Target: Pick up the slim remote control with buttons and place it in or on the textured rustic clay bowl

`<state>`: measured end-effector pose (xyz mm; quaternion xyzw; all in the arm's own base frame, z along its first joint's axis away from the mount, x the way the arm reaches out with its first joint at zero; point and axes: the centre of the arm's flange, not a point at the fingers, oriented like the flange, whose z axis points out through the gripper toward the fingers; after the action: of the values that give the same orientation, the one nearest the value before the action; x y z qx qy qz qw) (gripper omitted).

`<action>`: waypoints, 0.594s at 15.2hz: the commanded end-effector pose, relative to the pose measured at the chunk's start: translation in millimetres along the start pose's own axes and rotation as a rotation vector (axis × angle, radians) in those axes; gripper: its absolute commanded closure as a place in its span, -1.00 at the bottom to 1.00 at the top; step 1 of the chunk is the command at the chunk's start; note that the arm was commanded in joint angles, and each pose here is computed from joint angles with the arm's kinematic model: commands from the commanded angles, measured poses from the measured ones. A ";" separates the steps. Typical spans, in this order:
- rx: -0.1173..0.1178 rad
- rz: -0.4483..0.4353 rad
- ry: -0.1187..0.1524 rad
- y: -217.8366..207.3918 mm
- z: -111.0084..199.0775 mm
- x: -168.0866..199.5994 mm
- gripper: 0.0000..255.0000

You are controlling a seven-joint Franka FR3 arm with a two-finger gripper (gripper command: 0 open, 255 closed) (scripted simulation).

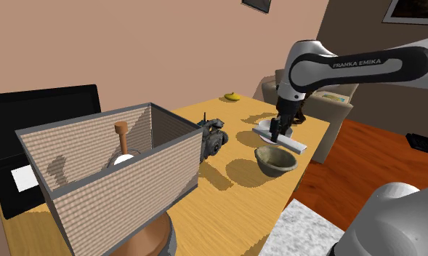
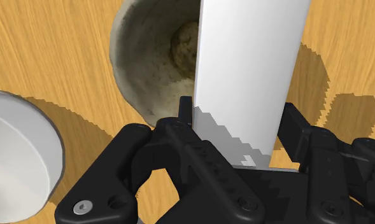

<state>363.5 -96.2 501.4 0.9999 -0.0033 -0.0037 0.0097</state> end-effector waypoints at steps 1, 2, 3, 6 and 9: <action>0.000 -0.001 0.000 2.0 9.3 -1.4 1.00; 0.000 -0.001 0.000 1.9 14.5 -1.4 1.00; 0.000 -0.001 0.000 1.8 19.8 -1.3 1.00; 0.000 -0.001 0.000 1.5 35.7 -1.2 1.00; 0.000 -0.001 0.000 1.2 51.5 -1.1 1.00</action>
<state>361.9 -98.9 456.4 0.9999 -0.0029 -0.0040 0.0097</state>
